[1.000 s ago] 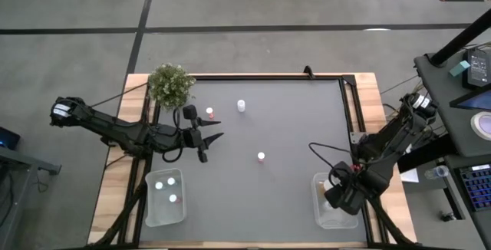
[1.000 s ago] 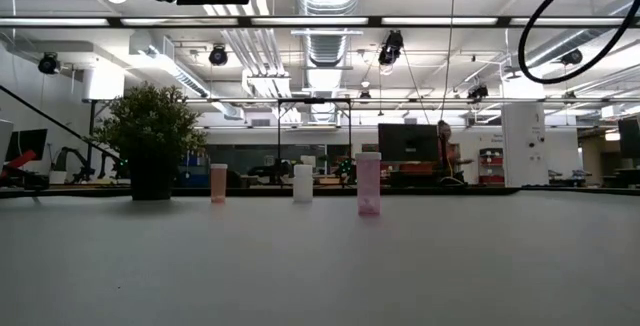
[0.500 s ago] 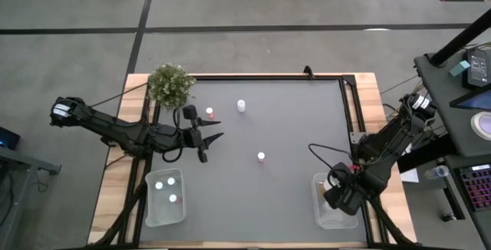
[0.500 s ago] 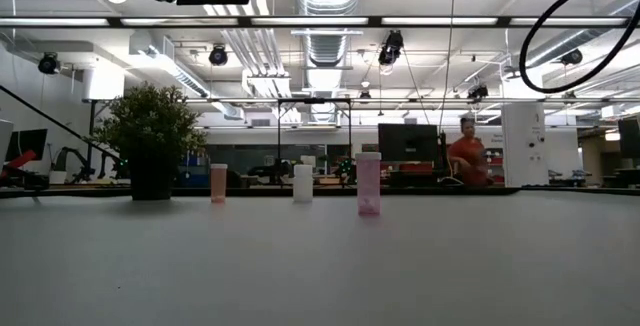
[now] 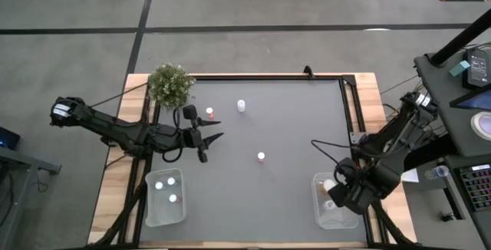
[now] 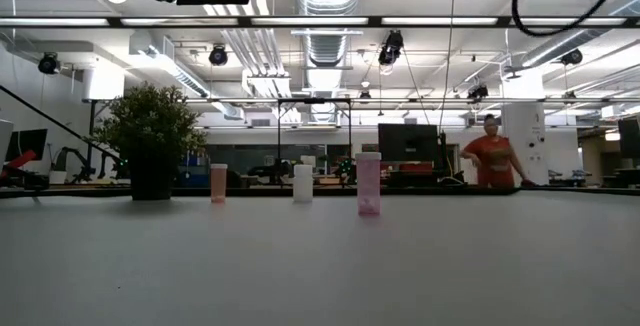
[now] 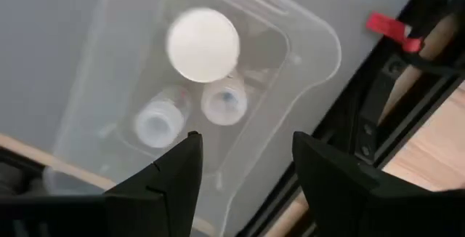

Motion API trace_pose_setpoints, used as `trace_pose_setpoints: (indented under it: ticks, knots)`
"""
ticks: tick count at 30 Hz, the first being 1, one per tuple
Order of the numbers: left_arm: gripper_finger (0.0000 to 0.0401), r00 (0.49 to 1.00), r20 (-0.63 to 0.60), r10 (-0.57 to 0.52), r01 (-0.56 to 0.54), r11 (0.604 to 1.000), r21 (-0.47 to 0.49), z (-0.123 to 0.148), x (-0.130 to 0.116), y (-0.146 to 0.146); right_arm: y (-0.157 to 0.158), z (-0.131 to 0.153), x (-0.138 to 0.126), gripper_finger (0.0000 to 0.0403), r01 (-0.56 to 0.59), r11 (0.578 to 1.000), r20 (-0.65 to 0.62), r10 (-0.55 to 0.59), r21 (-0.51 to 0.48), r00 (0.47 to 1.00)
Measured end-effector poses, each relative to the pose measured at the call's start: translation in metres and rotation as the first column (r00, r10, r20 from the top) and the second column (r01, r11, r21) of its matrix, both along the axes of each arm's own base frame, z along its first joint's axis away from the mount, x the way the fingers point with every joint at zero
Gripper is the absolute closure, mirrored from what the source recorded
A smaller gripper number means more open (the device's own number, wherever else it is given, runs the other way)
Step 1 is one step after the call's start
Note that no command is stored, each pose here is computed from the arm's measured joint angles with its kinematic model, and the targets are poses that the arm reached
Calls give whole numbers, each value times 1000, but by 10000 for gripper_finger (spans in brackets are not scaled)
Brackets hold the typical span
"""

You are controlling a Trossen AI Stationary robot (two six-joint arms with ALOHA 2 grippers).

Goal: Pick and place medicine bottles into bin by pill shape (circle, oval)
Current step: Put the white capsule bottle into the transparent bin

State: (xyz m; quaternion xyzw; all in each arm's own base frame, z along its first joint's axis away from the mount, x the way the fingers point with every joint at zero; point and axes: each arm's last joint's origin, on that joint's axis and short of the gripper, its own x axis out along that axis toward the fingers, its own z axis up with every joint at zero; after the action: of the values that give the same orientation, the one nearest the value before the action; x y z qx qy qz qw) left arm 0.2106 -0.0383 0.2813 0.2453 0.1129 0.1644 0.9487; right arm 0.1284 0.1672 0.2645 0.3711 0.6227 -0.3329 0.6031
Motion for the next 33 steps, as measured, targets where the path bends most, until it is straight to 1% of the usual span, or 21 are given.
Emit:
trace_pose_setpoints:
  ticks: [2,4,8,11,14,16,18,19,21,25,27,29,31,33]
  knots:
    - [239,1000,0,0,0,1000,0,0,0,0,-1,10,2,200,6,1000,49,-5,-28,999]
    - [239,1000,0,0,0,1000,0,0,0,0,-2,19,6,200,16,998,127,-8,-64,992]
    - [239,1000,3,0,0,1000,-1,0,0,0,-8,35,18,200,14,988,297,32,-153,954]
    - [239,1000,7,0,0,1000,-1,1,0,0,-16,43,30,200,-12,971,383,106,-240,918]
    - [239,999,33,0,0,1000,-8,3,0,0,-26,48,45,200,-48,947,422,187,-318,887]
    - [239,999,42,0,0,1000,-10,4,0,0,-34,49,59,200,-95,934,442,250,-343,861]
    - [239,999,48,0,0,1000,-11,4,1,0,-42,49,75,200,-163,907,464,345,-388,816]
    - [239,999,51,0,1,1000,-12,5,1,0,-46,49,83,200,-198,887,472,398,-417,787]
    - [239,999,52,0,1,1000,-13,5,1,0,-55,50,98,200,-262,832,476,506,-489,719]
    - [239,999,50,0,1,1000,-15,5,1,0,-71,46,117,200,-348,693,413,681,-632,605]
    - [239,999,52,1,0,1000,-21,5,1,0,-79,40,123,200,-380,624,360,740,-683,568]
    - [239,998,62,5,-2,999,-45,5,1,0,-85,30,126,200,-393,561,302,778,-729,551]
    - [239,997,72,10,-5,997,-75,4,1,0,-90,17,128,200,-388,506,252,800,-771,544]
    - [239,996,83,15,-7,995,-104,4,1,0,-93,5,129,200,-379,460,230,826,-803,515]
